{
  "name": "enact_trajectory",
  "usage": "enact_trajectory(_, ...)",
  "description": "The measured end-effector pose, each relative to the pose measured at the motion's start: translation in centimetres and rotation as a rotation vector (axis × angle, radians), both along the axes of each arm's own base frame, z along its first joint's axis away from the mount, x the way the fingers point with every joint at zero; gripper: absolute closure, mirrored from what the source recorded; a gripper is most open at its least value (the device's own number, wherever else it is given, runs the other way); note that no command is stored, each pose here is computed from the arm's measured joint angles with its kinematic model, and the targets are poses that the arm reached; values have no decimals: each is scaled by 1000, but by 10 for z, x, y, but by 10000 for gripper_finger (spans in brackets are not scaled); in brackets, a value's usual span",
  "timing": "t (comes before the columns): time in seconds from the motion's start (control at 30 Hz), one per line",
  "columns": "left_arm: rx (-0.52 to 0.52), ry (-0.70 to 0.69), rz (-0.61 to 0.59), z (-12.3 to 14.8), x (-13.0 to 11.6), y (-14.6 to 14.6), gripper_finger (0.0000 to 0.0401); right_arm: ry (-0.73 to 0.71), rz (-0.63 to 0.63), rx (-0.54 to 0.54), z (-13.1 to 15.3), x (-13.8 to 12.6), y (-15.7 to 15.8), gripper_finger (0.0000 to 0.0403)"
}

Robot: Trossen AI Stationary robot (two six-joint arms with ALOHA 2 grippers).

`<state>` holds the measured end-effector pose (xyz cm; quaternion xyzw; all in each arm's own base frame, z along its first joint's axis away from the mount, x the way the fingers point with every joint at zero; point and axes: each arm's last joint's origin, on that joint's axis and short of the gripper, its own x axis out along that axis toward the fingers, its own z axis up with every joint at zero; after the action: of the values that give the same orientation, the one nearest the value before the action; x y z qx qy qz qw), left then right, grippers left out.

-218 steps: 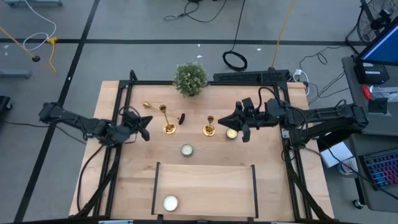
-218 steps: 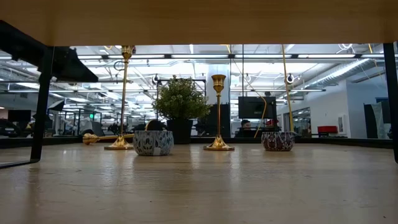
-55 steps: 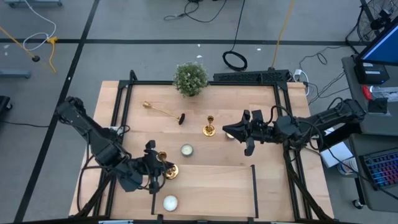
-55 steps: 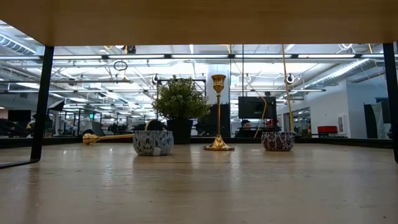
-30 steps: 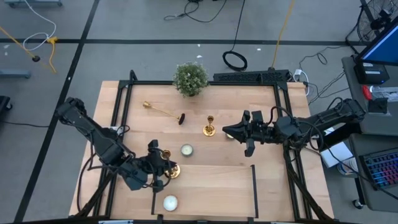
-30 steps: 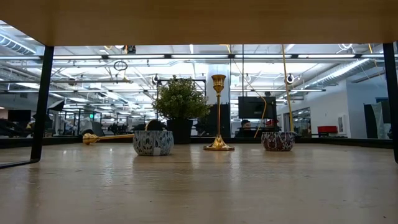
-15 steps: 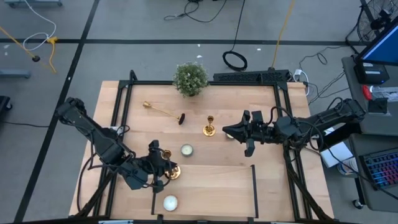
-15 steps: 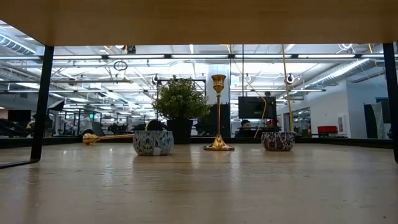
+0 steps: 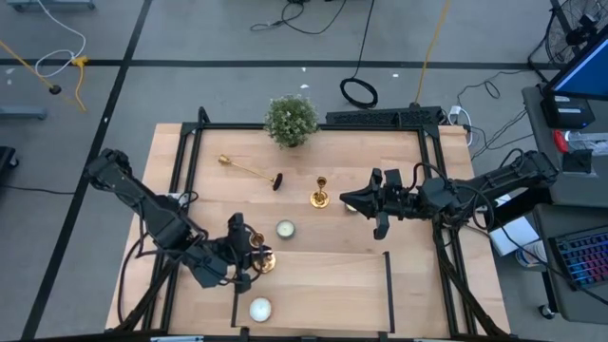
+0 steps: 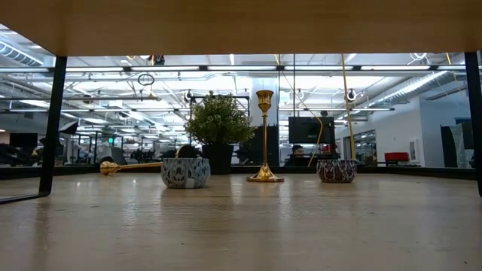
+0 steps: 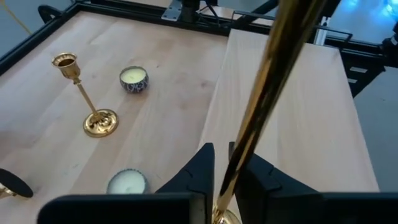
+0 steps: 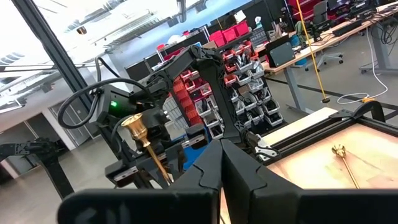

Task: Pick & Place candle stick holders
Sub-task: Put the bottom left gold candle stand on the shelf

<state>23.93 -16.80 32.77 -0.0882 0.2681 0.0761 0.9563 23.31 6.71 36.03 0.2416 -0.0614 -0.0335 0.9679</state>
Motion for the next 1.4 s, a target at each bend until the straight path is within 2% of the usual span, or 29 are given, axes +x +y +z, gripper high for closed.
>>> enact_trajectory(0.57,-14,7,-21,0,0,-1,384,1,-2,-7,0,0,0,403)
enact_trajectory(0.97,-23,20,-39,-1,0,-1,326,1,-2,-7,0,0,0,403)
enact_trajectory(1.4,-50,31,-51,-1,-1,-2,322,1,-3,-7,0,0,0,403)
